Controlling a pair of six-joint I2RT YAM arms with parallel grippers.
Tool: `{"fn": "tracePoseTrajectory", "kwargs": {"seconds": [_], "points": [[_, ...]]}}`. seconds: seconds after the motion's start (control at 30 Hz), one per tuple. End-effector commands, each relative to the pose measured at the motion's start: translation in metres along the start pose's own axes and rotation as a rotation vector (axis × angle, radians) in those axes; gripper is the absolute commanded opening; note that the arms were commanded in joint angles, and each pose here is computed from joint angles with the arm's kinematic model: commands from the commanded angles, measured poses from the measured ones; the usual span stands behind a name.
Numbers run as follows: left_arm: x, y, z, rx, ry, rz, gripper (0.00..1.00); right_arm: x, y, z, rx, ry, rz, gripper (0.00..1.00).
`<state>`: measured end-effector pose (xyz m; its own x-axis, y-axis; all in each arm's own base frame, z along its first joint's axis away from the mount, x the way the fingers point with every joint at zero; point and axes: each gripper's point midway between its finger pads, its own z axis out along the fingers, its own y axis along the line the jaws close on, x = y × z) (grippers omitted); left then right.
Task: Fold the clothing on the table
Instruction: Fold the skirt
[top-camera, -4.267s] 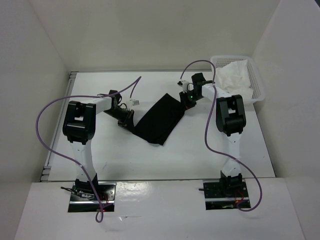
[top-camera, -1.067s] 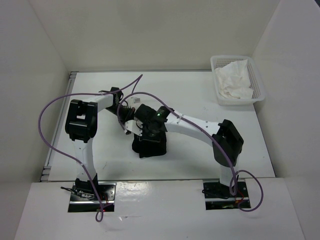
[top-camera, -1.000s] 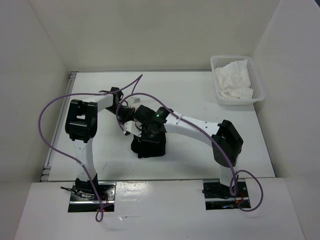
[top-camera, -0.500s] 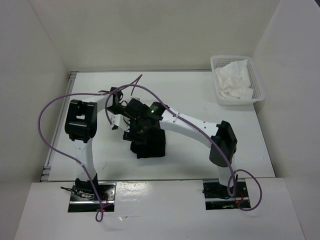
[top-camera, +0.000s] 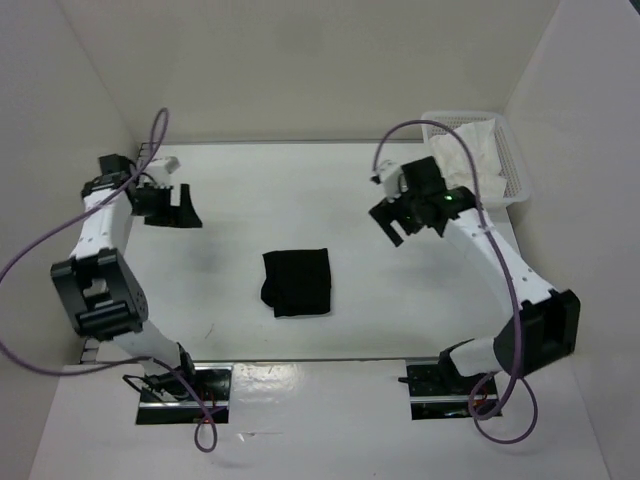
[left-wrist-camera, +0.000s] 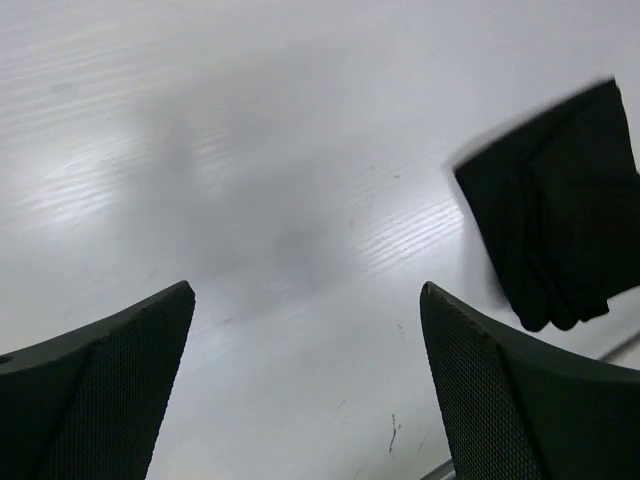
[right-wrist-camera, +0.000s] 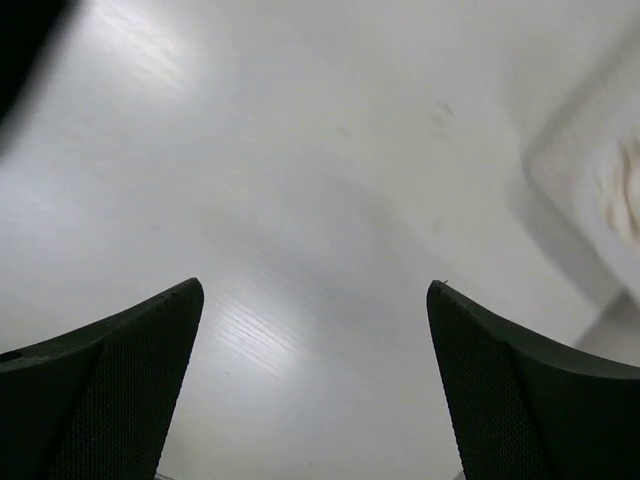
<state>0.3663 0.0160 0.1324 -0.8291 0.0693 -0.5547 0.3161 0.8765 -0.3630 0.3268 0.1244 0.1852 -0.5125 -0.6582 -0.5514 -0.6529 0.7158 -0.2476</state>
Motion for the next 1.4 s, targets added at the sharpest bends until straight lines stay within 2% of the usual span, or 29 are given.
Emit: {"fn": "tracePoseTrajectory", "kwargs": {"seconds": [0.0,0.03,0.07,0.1,0.17,0.23,0.27,0.37,0.5,0.63,1.37], "points": [[0.004,-0.004,-0.052,-0.092,-0.118,-0.018,0.99,0.018,-0.056,-0.029,0.221,-0.106,0.228,0.97],[0.003,-0.007,-0.074,-0.152,-0.185,-0.013,0.99,0.039,-0.077,-0.039,0.303,-0.123,0.305,0.98],[0.0,-0.007,-0.079,-0.188,-0.23,-0.004,0.99,0.05,-0.085,-0.043,0.341,-0.122,0.349,0.99],[0.019,-0.001,-0.079,-0.245,-0.222,-0.082,0.99,0.061,-0.091,-0.047,0.376,-0.127,0.417,0.99],[0.018,-0.005,-0.104,-0.354,-0.325,-0.072,0.99,0.092,-0.105,-0.057,0.468,-0.134,0.517,0.99],[0.034,0.008,-0.117,-0.45,-0.33,-0.135,0.99,0.113,-0.11,-0.06,0.527,-0.146,0.611,0.99],[0.033,0.013,-0.124,-0.479,-0.338,-0.143,0.99,0.122,-0.122,-0.077,0.593,-0.182,0.658,0.99],[0.04,0.022,-0.134,-0.519,-0.347,-0.192,0.99,0.138,-0.139,-0.094,0.691,-0.211,0.763,0.99],[0.041,0.031,-0.149,-0.572,-0.404,-0.213,0.99,0.157,-0.152,-0.104,0.787,-0.181,0.802,0.99],[0.047,0.047,-0.162,-0.61,-0.438,-0.244,0.99,0.166,-0.154,-0.105,0.813,-0.148,0.817,0.99],[0.057,0.055,-0.148,-0.573,-0.406,-0.274,0.99,0.171,-0.156,-0.108,0.845,-0.137,0.834,0.99]]}}
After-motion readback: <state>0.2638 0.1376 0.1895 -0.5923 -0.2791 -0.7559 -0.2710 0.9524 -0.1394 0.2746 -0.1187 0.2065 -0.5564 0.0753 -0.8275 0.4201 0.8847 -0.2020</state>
